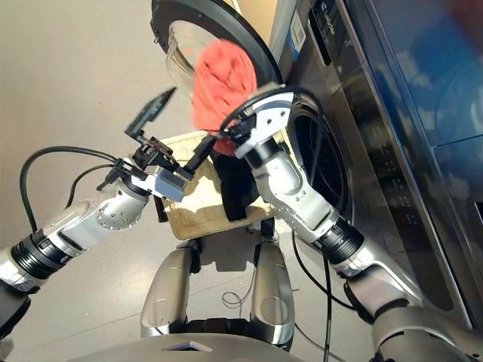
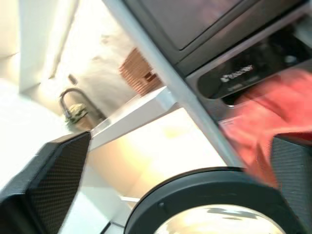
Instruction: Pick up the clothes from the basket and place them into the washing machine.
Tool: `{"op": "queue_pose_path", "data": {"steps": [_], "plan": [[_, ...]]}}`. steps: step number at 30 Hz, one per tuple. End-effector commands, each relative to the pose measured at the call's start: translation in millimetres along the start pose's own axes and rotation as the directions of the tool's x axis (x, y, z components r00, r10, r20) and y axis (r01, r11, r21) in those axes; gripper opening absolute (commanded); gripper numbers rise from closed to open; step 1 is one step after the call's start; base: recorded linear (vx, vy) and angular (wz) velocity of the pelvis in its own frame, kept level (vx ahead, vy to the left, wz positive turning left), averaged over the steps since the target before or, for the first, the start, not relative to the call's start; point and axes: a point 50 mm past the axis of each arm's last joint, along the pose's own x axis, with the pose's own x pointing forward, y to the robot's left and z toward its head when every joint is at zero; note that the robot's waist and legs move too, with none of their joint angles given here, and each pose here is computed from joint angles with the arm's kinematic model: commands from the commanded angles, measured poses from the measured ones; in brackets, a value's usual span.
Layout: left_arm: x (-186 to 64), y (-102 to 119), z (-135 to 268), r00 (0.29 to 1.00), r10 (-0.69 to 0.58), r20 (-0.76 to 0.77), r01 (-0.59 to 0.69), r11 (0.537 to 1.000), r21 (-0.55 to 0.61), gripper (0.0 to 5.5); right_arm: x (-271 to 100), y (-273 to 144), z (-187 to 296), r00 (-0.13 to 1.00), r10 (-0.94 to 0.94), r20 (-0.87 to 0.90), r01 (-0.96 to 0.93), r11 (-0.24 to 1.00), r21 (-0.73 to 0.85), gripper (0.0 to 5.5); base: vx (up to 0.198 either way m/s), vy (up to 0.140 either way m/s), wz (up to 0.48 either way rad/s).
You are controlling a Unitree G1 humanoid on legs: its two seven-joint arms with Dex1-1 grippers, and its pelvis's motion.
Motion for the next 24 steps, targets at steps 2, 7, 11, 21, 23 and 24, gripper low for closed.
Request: {"op": "queue_pose_path", "data": {"steps": [2, 7, 11, 21, 23, 24], "plan": [[19.6, 15.2, 30.5, 0.962, 0.24, 0.133, -0.212, 0.958, -0.191, 5.5, -5.7, -21.1, -16.2, 0.981, -0.192, -0.016, 0.191, 0.98, -0.047, 0.0, 0.0, 0.0, 0.0], [26.9, 14.1, 35.9, 0.955, 0.257, 0.148, -0.218, 0.947, -0.235, 5.5, -13.9, -33.5, -46.4, 0.94, -0.316, -0.128, 0.304, 0.947, -0.102, 0.0, 0.0, 0.0, 0.0], [31.7, 15.4, 40.3, 0.948, 0.276, 0.161, -0.225, 0.935, -0.275, 5.5, -13.6, -43.0, -59.3, 0.912, -0.372, -0.173, 0.337, 0.92, -0.2, 0.0, 0.0, 0.0, 0.0], [45.9, 16.0, 58.6, 0.922, 0.337, 0.193, -0.24, 0.885, -0.399, 5.5, 10.6, -105.2, -44.3, 0.76, -0.643, -0.097, 0.533, 0.702, -0.473, 0.0, -0.011, -0.002, 0.02], [49.6, 16.1, 61.7, 0.917, 0.341, 0.205, -0.239, 0.884, -0.401, 5.5, 13.0, -122.6, -33.6, 0.719, -0.693, -0.047, 0.576, 0.633, -0.518, 0.0, -0.064, -0.04, 0.179], [49.8, 16.1, 63.1, 0.915, 0.344, 0.21, -0.24, 0.883, -0.404, 5.5, 10.7, -137.1, -28.6, 0.684, -0.729, -0.032, 0.599, 0.585, -0.547, 0.0, -0.077, -0.031, 0.317]]}}
